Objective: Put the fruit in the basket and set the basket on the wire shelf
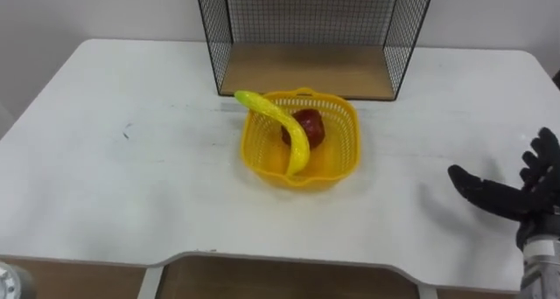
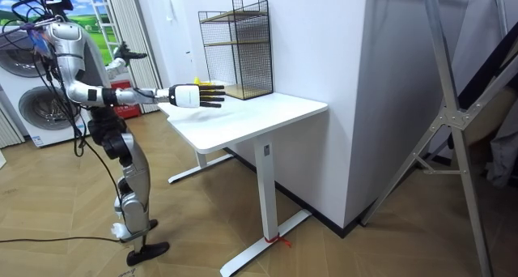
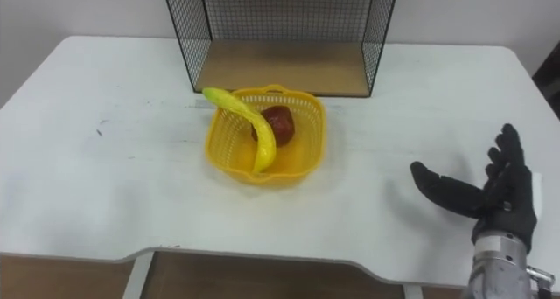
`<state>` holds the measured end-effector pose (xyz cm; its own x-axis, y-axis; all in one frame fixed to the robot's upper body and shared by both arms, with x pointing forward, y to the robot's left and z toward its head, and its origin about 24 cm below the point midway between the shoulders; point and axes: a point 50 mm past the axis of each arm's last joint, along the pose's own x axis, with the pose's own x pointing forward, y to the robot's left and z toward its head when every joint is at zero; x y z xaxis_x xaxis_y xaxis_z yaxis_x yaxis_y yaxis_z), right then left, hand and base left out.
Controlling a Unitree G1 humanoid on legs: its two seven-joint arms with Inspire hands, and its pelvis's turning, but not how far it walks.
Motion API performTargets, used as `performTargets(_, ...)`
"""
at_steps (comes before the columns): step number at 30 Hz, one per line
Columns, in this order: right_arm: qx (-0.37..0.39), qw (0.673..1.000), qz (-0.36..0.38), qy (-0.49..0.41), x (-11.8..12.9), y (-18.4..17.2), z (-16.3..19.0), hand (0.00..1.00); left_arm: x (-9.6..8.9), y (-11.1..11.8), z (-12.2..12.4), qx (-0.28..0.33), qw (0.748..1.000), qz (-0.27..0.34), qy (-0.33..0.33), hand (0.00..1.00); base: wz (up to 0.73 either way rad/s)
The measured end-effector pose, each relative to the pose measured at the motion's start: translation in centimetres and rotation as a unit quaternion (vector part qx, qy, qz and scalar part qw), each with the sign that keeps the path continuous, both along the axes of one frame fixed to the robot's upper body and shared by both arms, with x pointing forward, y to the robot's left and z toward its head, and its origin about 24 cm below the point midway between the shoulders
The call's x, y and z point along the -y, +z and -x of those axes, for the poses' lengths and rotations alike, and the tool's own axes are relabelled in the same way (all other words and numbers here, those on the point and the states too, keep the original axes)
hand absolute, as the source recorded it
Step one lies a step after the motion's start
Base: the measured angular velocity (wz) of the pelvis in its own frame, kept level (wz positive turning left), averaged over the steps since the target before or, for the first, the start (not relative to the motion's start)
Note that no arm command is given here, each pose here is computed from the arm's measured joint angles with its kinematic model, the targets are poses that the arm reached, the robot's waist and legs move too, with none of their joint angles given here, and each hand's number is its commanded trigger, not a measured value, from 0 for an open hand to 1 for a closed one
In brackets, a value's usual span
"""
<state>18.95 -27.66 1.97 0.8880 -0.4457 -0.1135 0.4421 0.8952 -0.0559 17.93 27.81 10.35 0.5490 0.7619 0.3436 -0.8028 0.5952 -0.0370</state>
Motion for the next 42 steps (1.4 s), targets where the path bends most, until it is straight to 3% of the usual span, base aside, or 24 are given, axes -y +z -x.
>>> performTargets(6,0.053,0.998,-0.027,0.025,-0.9,1.2,-1.1,0.0,2.4,-1.3,-1.6,-0.015,0.992,0.04,-0.123,0.0,-0.08)
performTargets(10,0.062,0.996,-0.035,0.049,-1.6,1.4,-1.6,0.0,3.3,-2.9,-2.6,-0.04,0.983,0.065,-0.166,0.0,-0.13)
performTargets(15,0.065,0.992,-0.06,0.085,-3.3,1.0,-2.1,0.0,5.6,-4.8,-3.3,-0.065,0.957,0.118,-0.256,0.0,-0.09)
performTargets(25,0.064,0.985,-0.112,0.115,-5.0,0.1,-2.4,0.0,6.8,-6.8,-4.3,-0.091,0.932,0.158,-0.314,0.0,-0.03)
performTargets(33,0.042,0.97,-0.156,0.182,-7.7,-1.2,-3.1,0.0,9.2,-8.5,-4.4,-0.126,0.896,0.174,-0.388,0.0,0.0)
performTargets(42,0.026,0.967,-0.165,0.191,-8.5,-2.0,-3.1,0.0,9.8,-9.5,-4.3,-0.154,0.881,0.188,-0.405,0.0,-0.02)
